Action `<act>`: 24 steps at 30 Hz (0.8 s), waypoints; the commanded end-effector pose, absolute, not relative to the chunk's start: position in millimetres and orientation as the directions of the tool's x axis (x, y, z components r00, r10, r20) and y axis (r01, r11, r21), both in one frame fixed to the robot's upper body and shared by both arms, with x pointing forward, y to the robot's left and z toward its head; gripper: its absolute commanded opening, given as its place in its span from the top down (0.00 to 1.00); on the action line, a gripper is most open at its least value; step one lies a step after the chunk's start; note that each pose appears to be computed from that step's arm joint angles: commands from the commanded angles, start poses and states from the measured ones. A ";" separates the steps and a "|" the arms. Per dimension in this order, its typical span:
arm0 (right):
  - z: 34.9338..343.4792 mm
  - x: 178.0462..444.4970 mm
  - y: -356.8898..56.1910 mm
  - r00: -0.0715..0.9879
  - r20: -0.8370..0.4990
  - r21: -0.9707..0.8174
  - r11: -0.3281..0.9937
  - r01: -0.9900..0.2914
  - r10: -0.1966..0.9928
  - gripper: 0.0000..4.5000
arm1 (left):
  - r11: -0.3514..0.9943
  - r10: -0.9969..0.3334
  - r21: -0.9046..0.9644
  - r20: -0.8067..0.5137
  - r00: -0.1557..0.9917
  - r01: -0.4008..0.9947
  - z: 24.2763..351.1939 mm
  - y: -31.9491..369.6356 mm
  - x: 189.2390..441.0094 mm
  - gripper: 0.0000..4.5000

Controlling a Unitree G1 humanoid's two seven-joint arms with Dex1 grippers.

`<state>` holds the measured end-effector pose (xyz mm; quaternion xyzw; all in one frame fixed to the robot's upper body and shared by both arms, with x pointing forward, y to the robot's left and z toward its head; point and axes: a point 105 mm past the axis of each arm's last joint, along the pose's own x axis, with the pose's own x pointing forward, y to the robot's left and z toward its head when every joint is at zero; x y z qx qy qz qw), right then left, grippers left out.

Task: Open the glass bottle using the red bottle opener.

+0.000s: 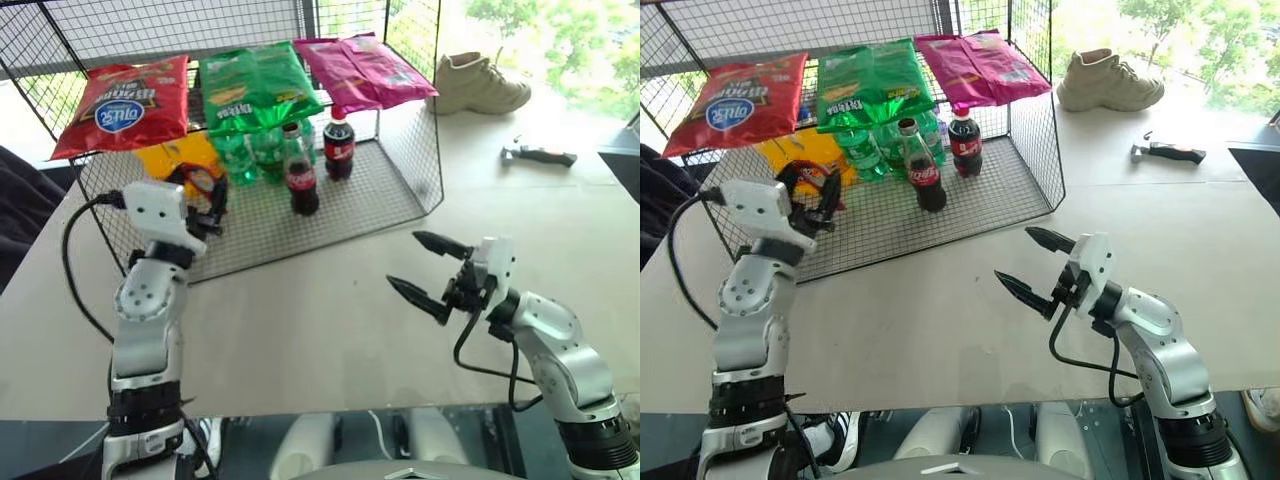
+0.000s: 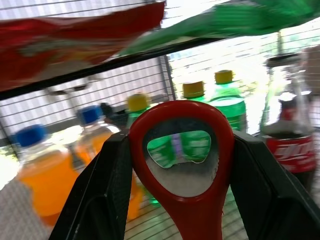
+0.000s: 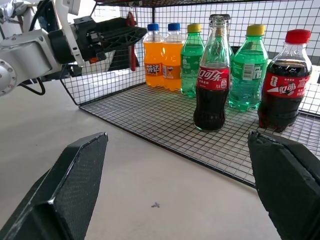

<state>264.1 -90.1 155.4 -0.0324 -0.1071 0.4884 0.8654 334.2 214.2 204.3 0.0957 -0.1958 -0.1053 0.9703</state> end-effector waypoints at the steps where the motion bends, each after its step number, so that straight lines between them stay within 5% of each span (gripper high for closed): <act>1: 163.3 268.4 -89.5 0.519 0.154 -0.220 0.541 -0.812 0.841 0.00 | 0.914 -0.405 0.198 0.376 0.833 0.355 216.6 176.8 333.4 0.52; 14: 164.3 257.9 -78.2 0.571 0.161 -0.213 0.593 -0.776 0.805 0.00 | 0.677 -0.685 -0.046 0.327 0.651 0.735 205.5 101.0 323.9 0.52; 24: 161.4 260.6 -58.8 0.577 0.034 -0.157 0.574 -0.803 0.816 0.00 | 0.601 -0.713 -0.184 0.316 0.626 0.778 191.8 63.9 327.3 0.52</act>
